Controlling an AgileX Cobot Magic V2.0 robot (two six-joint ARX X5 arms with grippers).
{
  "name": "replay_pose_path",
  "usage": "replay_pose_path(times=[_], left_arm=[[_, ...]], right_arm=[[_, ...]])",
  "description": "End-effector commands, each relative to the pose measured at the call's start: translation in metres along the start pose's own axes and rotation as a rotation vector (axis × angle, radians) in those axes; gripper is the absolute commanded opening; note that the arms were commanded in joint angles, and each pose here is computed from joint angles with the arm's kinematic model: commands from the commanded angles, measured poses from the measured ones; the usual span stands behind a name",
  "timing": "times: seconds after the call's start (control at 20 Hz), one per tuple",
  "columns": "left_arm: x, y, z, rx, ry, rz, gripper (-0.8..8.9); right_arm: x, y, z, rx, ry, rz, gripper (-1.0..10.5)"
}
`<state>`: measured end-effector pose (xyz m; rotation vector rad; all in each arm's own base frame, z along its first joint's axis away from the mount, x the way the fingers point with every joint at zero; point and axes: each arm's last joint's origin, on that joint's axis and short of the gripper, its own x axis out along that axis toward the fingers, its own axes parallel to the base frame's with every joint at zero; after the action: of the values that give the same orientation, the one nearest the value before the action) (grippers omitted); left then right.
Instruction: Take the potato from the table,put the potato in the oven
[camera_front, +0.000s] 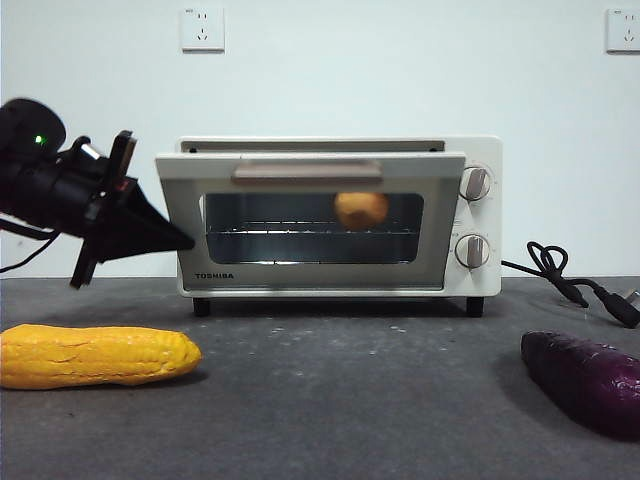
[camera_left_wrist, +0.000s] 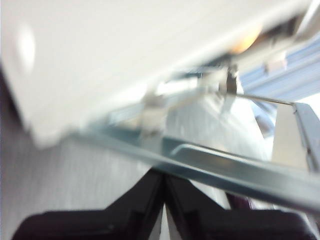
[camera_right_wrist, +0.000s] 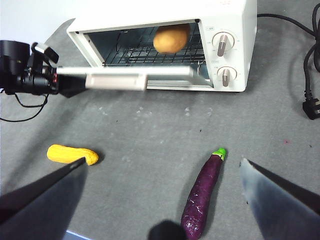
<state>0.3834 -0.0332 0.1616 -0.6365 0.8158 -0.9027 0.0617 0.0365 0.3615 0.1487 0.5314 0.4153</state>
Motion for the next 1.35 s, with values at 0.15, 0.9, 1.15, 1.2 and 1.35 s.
replay_pose_path(times=[0.15, 0.9, 1.15, 1.2, 1.35], left_arm=[[0.007, -0.01, 0.01, -0.013, -0.079, 0.022, -0.08], [-0.041, -0.119, 0.011, 0.243, -0.083, 0.138, -0.08], [-0.085, -0.205, -0.024, 0.429, -0.086, 0.343, -0.08], [-0.093, -0.219, -0.031, 0.453, -0.097, 0.359, -0.08], [-0.12, -0.257, -0.059, 0.522, -0.133, 0.405, -0.08]], right_arm=[[0.0, 0.0, -0.001, 0.01, 0.005, -0.003, 5.0], [0.001, 0.0, -0.002, -0.036, 0.021, 0.001, 5.0], [0.006, 0.002, -0.001, -0.107, 0.057, 0.05, 5.0], [0.008, 0.003, -0.001, -0.125, 0.067, 0.073, 5.0], [0.014, 0.006, 0.0, -0.15, 0.106, 0.132, 5.0]])
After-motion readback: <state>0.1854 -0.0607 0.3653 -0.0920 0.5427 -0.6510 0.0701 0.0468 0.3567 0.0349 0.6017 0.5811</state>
